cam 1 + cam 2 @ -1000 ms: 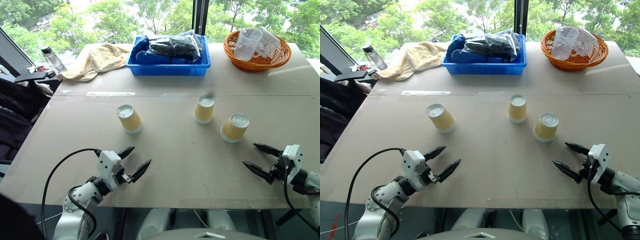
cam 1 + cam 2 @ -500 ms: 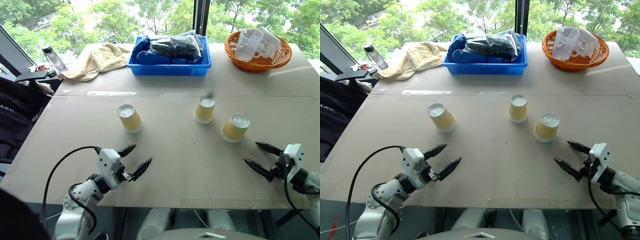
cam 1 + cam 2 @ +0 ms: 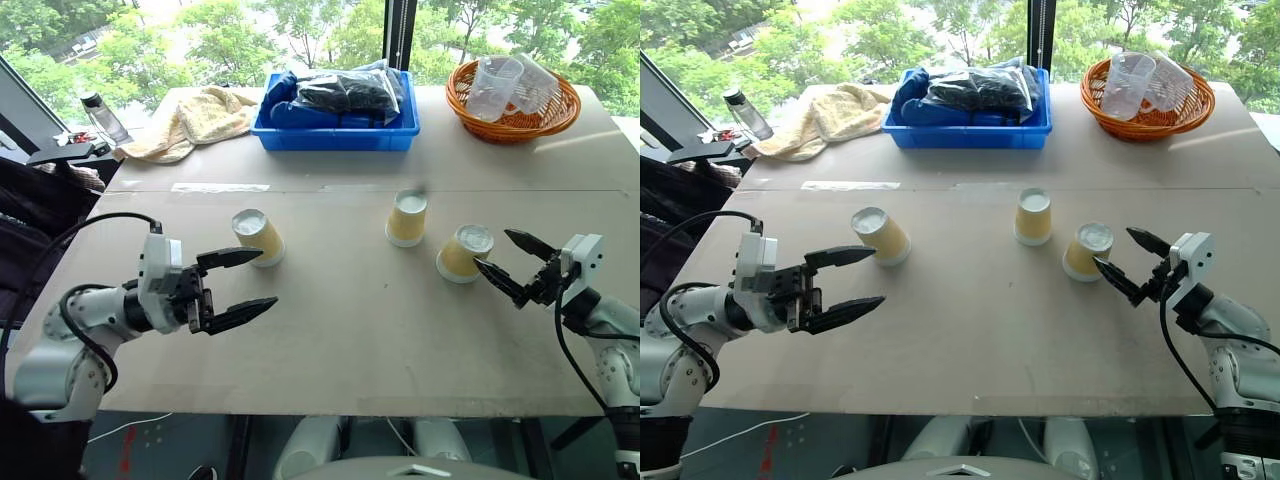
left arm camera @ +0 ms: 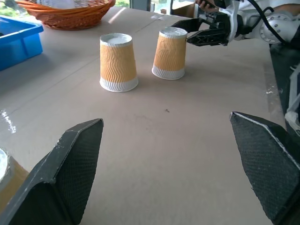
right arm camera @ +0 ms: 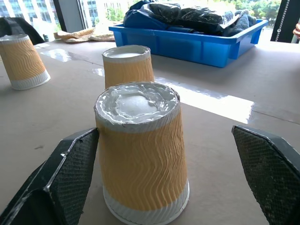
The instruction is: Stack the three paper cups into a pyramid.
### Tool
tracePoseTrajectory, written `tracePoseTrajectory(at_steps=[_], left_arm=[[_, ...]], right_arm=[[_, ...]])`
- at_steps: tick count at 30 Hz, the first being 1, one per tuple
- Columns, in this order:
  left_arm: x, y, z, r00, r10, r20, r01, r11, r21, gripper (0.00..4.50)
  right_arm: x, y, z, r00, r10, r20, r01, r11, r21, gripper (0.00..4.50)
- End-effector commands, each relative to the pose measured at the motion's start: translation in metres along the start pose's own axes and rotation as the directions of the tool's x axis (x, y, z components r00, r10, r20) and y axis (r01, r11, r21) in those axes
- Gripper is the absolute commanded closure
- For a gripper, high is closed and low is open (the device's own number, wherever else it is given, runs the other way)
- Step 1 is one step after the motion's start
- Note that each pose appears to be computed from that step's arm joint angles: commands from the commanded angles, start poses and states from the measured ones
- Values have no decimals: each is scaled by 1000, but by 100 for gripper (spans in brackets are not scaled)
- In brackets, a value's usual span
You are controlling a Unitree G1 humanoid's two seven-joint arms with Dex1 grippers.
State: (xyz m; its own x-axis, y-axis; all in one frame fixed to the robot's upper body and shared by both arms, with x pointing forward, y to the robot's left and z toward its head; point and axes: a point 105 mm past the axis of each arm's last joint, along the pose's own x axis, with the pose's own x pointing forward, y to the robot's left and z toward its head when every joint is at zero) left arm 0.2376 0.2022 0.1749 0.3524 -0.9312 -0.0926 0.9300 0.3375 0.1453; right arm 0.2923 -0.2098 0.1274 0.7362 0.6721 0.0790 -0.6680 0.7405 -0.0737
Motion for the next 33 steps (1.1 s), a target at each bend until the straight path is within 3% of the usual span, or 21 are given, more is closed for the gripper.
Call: tracePoseTrajectory(at_steps=[1,21,24,28,33], left_arm=[[-2,1,16,999,-40,10,39,999,27,4],[0,8,29,998,-59,-4,59,997,53,4],[0,9,29,998,-57,-1,57,997,52,0],[-2,10,29,999,-49,-2,49,997,57,0],[-4,11,27,999,-46,-2,46,998,51,0]], right_arm=[[10,5,15,998,24,52,-25,1000,16,0],[26,7,12,997,43,59,-45,999,27,0],[25,8,11,997,57,51,-58,998,24,84],[25,8,10,997,63,50,-64,998,19,251],[25,9,10,996,70,47,-71,997,16,261]])
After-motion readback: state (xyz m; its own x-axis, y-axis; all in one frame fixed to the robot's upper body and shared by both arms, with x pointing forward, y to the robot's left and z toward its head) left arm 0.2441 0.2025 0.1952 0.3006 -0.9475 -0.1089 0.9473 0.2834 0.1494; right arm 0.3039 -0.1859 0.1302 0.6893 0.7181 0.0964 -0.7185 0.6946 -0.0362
